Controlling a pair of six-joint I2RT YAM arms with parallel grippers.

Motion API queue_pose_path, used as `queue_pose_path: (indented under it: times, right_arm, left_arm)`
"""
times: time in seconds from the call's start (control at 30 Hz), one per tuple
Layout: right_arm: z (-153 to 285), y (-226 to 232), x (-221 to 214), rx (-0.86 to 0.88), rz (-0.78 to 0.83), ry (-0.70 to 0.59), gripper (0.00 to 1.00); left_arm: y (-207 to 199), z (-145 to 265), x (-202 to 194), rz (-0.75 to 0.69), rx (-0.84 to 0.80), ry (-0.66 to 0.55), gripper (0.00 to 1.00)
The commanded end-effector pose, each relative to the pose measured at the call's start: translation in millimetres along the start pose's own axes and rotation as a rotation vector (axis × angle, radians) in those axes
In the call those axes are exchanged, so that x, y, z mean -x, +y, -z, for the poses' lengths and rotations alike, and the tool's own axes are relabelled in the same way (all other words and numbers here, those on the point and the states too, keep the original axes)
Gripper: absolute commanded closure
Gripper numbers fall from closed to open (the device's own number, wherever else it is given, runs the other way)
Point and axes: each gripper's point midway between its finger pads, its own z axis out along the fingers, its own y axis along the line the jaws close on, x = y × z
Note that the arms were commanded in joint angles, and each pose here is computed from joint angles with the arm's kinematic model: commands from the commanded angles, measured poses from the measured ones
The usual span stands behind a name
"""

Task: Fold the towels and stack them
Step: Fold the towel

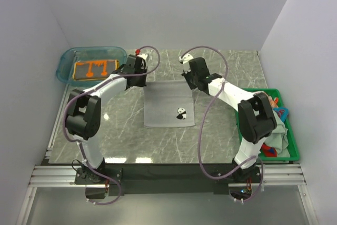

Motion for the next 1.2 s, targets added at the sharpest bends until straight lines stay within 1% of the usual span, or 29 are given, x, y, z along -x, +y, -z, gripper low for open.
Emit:
queue_pose_path:
  times: [0.0,0.07,0.1,0.13,0.3,0.33,0.4,0.43,0.5,0.57,0.6,0.7,0.8,1.0,1.07,1.17]
  right_arm:
    - [23,-25,4,-0.121,0.000,-0.036,1.00]
    - [28,-23,-2,-0.139,-0.001,-0.042,1.00]
    - [30,-22,-6,-0.145,-0.001,-0.035,1.00]
    - [31,-21,-6,-0.152,-0.005,-0.045,1.00]
    - [42,-12,-21,-0.178,-0.023,-0.059,1.00]
    - [45,-13,-20,-0.189,-0.032,-0.072,1.00]
    - [49,-8,-28,-0.190,-0.044,-0.072,1.00]
    - [51,-5,-28,-0.192,-0.045,-0.080,1.00]
    - [54,-2,-37,-0.203,-0.051,-0.070,1.00]
    - [56,0,-43,-0.214,-0.055,-0.061,1.00]
    - [58,1,-48,-0.212,-0.061,-0.056,1.00]
    - [64,4,-58,-0.224,-0.075,-0.058,1.00]
    - [72,8,-59,-0.234,-0.082,-0.081,1.00]
    - [82,16,-67,-0.261,-0.096,-0.080,1.00]
    - [85,14,-74,-0.288,-0.104,-0.061,1.00]
    - [87,17,-83,-0.289,-0.157,-0.033,1.00]
  left_arm:
    - [16,23,19,-0.007,0.041,-0.082,0.99]
    - [10,30,11,0.000,0.024,-0.089,0.99]
    - [9,34,18,0.007,0.019,-0.113,0.99]
    - [6,35,10,0.008,0.013,-0.104,0.99]
    - [-9,47,0,0.028,-0.007,-0.129,0.99]
    - [-14,47,-12,0.032,-0.012,-0.113,0.99]
    - [-16,50,-17,0.042,-0.003,-0.118,0.99]
    - [-19,49,-28,0.050,-0.004,-0.100,0.99]
    - [-18,53,-33,0.077,0.012,-0.102,0.99]
    - [-19,54,-47,0.087,0.024,-0.089,0.99]
    - [-15,58,-47,0.099,0.043,-0.101,0.99]
    - [-8,61,-66,0.154,0.079,-0.080,0.99]
    - [-4,64,-76,0.186,0.097,-0.071,0.99]
    - [-10,72,-90,0.224,0.097,-0.051,0.99]
    - [-12,73,-94,0.228,0.095,-0.043,0.99]
    - [-9,74,-106,0.245,0.117,-0.018,0.99]
